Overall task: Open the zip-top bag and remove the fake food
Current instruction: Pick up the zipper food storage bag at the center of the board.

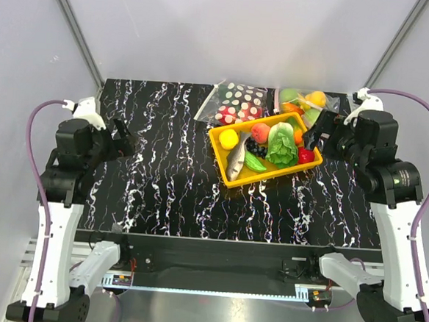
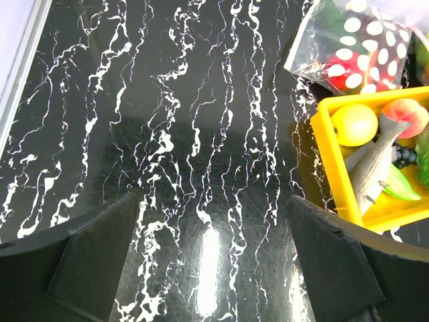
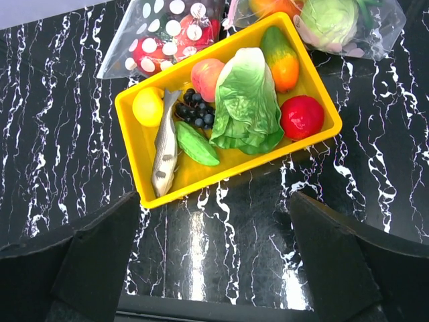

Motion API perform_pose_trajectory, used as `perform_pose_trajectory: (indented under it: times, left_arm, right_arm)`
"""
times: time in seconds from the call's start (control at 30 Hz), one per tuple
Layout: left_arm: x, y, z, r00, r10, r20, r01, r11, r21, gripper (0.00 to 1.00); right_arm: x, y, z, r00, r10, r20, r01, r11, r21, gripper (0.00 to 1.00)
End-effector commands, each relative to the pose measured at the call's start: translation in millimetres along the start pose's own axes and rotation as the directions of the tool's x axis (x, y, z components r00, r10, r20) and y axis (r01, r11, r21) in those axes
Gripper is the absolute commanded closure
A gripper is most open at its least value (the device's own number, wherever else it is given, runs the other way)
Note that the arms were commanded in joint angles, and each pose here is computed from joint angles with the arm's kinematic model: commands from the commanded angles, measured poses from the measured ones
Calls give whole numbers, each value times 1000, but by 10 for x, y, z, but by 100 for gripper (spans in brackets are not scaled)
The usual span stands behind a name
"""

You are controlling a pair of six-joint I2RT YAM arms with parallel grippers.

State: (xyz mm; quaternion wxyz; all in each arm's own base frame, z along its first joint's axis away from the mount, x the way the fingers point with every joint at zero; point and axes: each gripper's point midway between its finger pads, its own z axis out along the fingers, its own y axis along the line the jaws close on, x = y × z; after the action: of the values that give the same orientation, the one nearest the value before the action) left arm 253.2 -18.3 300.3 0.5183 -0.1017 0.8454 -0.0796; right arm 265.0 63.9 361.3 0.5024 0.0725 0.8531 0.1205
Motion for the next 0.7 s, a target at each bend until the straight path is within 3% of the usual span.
perform_pose_trajectory:
  times: [0.0, 0.17, 0.33, 0.47, 0.5, 0.53, 0.67]
  left_arm:
    - [-83, 6, -180, 999, -22, 32, 22, 1000, -14, 1]
    - [21, 178, -145, 1000, -1, -18, 0, 995, -104, 1]
    - [43, 168, -93, 998, 27, -56, -33, 995, -97, 1]
    - [-125, 177, -6, 1000, 18, 25, -16, 994, -110, 1]
    - [-136, 179, 112, 1000, 17, 16, -15, 993, -116, 1]
    - [-153, 175, 105, 1000, 17, 20, -14, 993, -114, 1]
    - [-143, 209, 304, 1000, 3, -19, -5, 990, -144, 1]
  right_arm:
    - [-87, -14, -57, 1000, -22, 21, 22, 1000, 9, 0]
    - [-170, 114, 71, 990, -130, 51, 133, 989, -70, 0]
    - [-293, 123, 406, 992, -114, 61, 116, 993, -35, 0]
    - [-326, 226, 792, 993, -117, 0, 117, 991, -57, 0]
    - [-344, 324, 1071, 991, -132, -24, 129, 987, -92, 1]
    - [-368, 327, 1078, 991, -131, -15, 129, 987, -93, 0]
    - [-390, 214, 1605, 988, -150, -47, 150, 989, -2, 0]
